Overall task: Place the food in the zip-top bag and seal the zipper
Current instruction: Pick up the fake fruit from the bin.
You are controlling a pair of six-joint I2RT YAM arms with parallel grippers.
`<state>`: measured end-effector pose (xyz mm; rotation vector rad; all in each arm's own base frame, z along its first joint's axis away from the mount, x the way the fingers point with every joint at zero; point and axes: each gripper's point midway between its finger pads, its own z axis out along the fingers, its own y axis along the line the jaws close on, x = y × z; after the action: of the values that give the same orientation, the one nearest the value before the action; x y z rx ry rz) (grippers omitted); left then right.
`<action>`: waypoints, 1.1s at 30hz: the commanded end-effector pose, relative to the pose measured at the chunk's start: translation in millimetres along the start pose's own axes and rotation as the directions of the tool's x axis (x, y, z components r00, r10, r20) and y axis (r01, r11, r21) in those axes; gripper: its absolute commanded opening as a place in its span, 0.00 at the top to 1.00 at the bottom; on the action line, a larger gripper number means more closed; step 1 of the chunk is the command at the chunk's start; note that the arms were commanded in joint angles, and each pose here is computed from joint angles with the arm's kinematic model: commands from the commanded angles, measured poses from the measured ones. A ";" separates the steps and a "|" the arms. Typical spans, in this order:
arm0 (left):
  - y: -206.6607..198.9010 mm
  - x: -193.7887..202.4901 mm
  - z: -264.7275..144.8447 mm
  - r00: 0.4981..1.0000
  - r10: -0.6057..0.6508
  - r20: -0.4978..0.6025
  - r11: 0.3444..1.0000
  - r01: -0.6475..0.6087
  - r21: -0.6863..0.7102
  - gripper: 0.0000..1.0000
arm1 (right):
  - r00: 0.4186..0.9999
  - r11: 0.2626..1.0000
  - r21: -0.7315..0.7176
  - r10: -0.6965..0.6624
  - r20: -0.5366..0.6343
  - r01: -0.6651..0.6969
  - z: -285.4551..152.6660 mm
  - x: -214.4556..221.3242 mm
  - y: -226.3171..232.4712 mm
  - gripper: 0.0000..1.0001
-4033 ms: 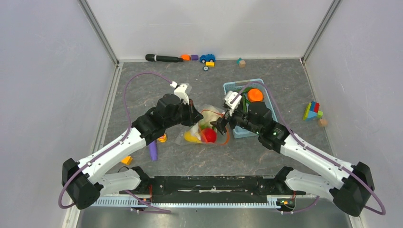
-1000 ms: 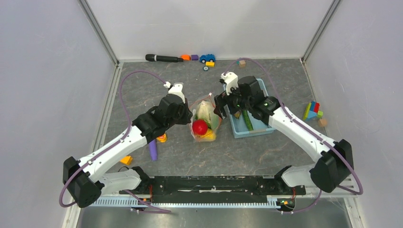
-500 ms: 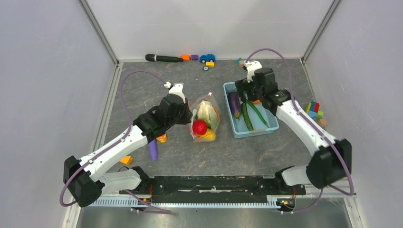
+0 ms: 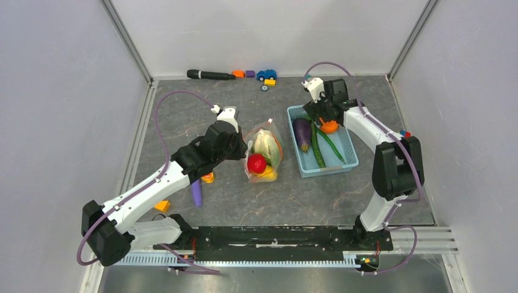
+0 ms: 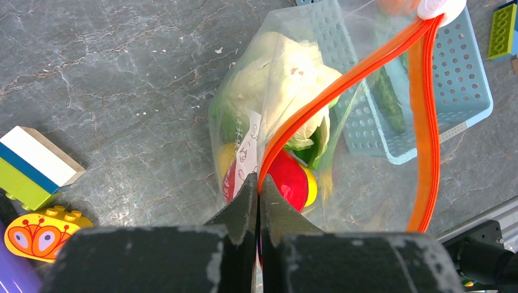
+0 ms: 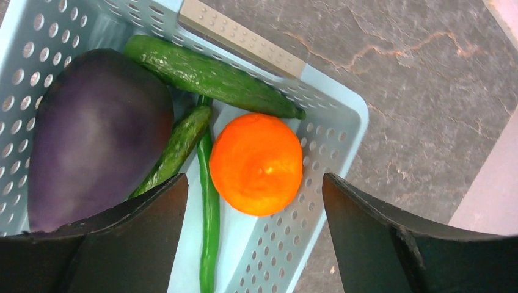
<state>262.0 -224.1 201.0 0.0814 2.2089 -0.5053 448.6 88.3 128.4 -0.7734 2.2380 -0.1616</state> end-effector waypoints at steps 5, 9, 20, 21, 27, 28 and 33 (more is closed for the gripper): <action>-9.4 -13.5 -2.0 0.999 -0.034 0.038 0.999 0.033 0.032 0.98 | 0.997 0.998 -0.005 -0.070 -0.032 0.070 35.7 -4.9 -13.0 0.21; -10.1 -13.2 -2.0 0.999 -0.034 0.035 0.999 0.033 0.035 0.98 | 0.996 0.999 0.003 -0.047 -0.079 0.048 53.0 10.3 -14.8 0.23; -11.9 -14.5 -4.2 0.999 -0.028 0.034 0.999 0.026 0.045 0.98 | 0.987 0.998 -0.058 0.030 -0.158 -0.040 68.3 59.7 10.0 0.31; -11.5 -14.1 -4.2 0.999 -0.025 0.034 0.999 0.024 0.044 0.98 | 0.986 0.997 -0.065 0.032 -0.165 -0.044 68.2 63.7 12.4 0.31; -11.0 -12.8 -5.7 0.999 -0.026 0.033 0.999 0.024 0.048 0.98 | 0.977 0.998 0.053 0.044 -0.209 -0.033 55.0 74.5 -6.7 0.28; -10.9 -12.7 -5.5 0.999 -0.025 0.033 0.999 0.024 0.047 0.98 | 0.975 0.996 0.082 0.046 -0.216 -0.029 52.3 75.4 -11.9 0.27; -11.8 -11.7 -5.2 0.999 -0.030 0.030 0.998 0.028 0.052 0.98 | 0.972 0.989 0.146 0.063 -0.228 -0.030 42.5 80.9 -20.6 0.25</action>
<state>259.4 -227.1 200.8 0.0944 2.2165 -0.5271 468.4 54.4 61.5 -0.7072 2.3468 -0.3035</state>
